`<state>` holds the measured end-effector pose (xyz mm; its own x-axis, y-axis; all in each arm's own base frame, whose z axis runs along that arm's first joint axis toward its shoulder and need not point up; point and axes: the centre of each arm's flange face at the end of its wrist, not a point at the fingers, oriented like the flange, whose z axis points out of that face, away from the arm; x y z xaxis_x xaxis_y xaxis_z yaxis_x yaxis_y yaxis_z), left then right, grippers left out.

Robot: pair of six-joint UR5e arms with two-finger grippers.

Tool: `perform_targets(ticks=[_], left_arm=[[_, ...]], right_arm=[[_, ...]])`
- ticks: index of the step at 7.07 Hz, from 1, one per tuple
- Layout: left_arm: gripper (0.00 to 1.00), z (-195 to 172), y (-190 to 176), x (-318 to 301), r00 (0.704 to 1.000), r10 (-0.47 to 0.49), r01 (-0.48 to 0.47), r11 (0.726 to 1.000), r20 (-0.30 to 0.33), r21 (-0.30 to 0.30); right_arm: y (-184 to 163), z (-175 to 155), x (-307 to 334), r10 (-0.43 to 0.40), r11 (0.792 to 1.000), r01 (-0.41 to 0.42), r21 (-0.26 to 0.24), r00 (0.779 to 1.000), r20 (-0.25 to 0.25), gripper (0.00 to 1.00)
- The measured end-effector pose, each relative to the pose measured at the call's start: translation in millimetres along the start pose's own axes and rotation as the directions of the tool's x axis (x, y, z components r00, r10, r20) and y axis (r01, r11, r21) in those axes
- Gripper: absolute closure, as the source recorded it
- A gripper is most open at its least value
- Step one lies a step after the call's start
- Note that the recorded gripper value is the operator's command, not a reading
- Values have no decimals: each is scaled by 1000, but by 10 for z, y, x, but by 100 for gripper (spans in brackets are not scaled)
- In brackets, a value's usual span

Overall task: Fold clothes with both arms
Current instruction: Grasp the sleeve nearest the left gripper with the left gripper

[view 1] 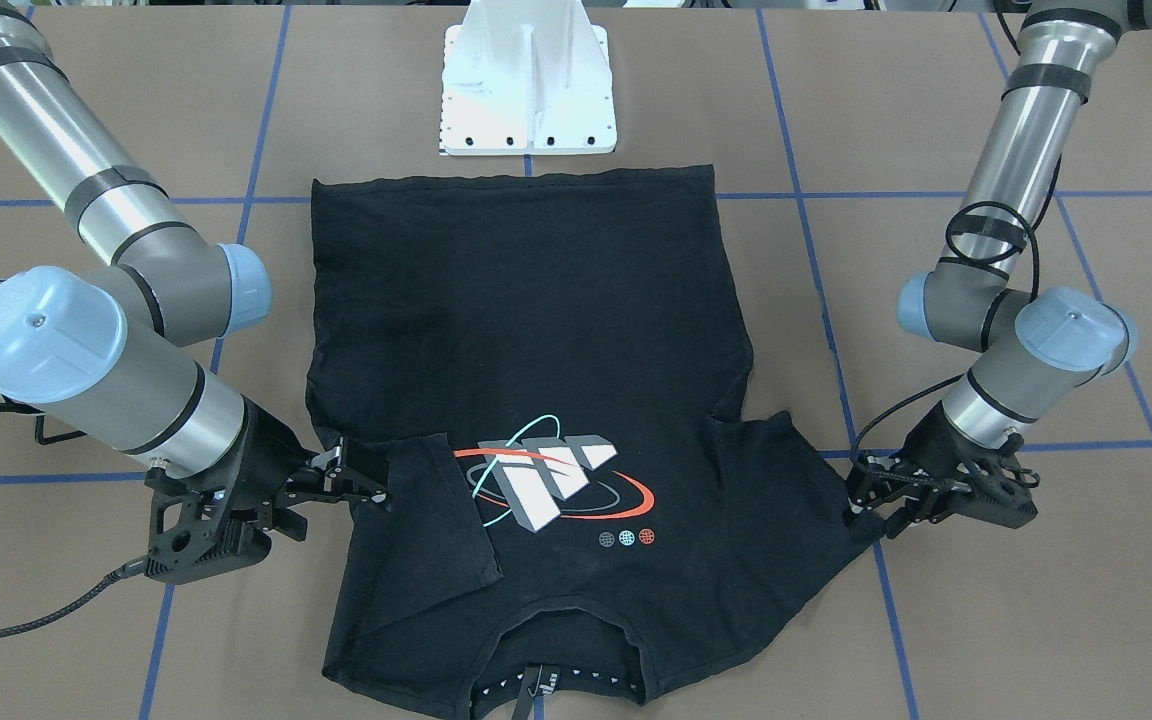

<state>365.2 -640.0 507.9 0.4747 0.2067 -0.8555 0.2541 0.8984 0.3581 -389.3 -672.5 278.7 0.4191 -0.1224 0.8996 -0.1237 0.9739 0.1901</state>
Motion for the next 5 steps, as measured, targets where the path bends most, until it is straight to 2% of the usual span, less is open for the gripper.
perform_targets(ticks=[1,2,4,5], left_arm=[[46,5,5,6,1000,0,0,1000,0,-1],[58,5,7,10,1000,1,-1,1000,-1,-1],[97,2,10,17,1000,-4,4,1000,-3,-2],[100,-3,6,26,1000,-7,7,1000,-5,-1]], right_arm=[[2,2,6,1,1000,-1,0,1000,-1,0],[5,4,14,1,1000,-1,-1,1000,-1,0],[6,5,17,1,1000,-1,-1,1000,-2,0],[5,5,16,1,1000,-1,-1,1000,-2,0]])
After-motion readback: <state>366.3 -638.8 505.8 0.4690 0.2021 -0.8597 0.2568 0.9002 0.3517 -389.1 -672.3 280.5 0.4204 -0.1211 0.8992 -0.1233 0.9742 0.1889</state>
